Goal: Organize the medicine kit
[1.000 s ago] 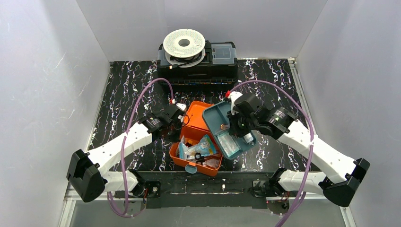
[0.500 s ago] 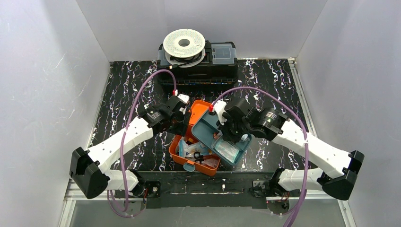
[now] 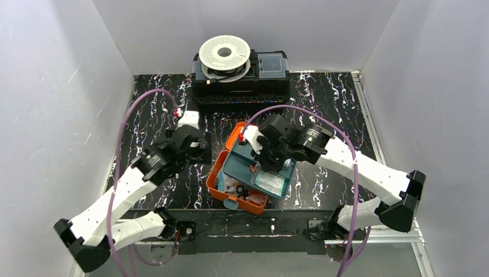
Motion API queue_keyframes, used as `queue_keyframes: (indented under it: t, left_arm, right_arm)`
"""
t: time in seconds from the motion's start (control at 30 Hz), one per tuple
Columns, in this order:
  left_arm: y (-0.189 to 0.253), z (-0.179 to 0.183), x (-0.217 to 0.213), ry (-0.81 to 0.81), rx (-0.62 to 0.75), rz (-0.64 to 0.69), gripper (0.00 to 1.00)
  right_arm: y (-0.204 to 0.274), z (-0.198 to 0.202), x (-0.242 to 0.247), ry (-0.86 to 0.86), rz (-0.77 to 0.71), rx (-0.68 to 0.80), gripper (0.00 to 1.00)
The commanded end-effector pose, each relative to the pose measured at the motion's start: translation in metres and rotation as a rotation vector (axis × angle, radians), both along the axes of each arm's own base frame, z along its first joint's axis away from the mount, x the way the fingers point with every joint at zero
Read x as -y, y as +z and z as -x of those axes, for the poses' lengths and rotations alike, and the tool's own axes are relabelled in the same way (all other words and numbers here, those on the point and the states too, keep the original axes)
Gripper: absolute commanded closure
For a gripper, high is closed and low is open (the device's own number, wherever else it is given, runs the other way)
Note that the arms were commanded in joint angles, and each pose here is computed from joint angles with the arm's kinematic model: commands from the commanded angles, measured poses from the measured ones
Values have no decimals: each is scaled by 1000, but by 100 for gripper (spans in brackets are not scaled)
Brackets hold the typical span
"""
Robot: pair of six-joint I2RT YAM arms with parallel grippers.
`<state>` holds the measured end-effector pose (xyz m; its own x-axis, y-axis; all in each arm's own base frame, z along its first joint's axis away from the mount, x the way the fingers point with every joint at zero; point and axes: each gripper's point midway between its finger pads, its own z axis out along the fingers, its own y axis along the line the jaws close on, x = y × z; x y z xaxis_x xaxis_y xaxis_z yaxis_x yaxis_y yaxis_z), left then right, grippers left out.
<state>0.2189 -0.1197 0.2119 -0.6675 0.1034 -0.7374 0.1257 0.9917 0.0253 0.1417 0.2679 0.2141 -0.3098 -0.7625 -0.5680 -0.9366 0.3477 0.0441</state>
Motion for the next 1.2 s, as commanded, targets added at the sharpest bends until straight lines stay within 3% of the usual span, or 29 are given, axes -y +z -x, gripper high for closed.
queue_keyframes:
  t: [0.0, 0.33, 0.77, 1.17]
  left_arm:
    - [12, 13, -40, 141, 93, 8, 7]
    - [24, 39, -61, 130, 244, 173, 2]
    - [2, 46, -68, 123, 203, 127, 2]
    - [0, 47, -71, 126, 201, 109, 2]
  right_arm:
    - [18, -2, -18, 90, -48, 46, 99]
    - [-1, -4, -51, 123, 6, 2, 99]
    - [-35, -9, -74, 57, 10, -51, 99]
    - [-51, 14, -76, 66, 35, -54, 99]
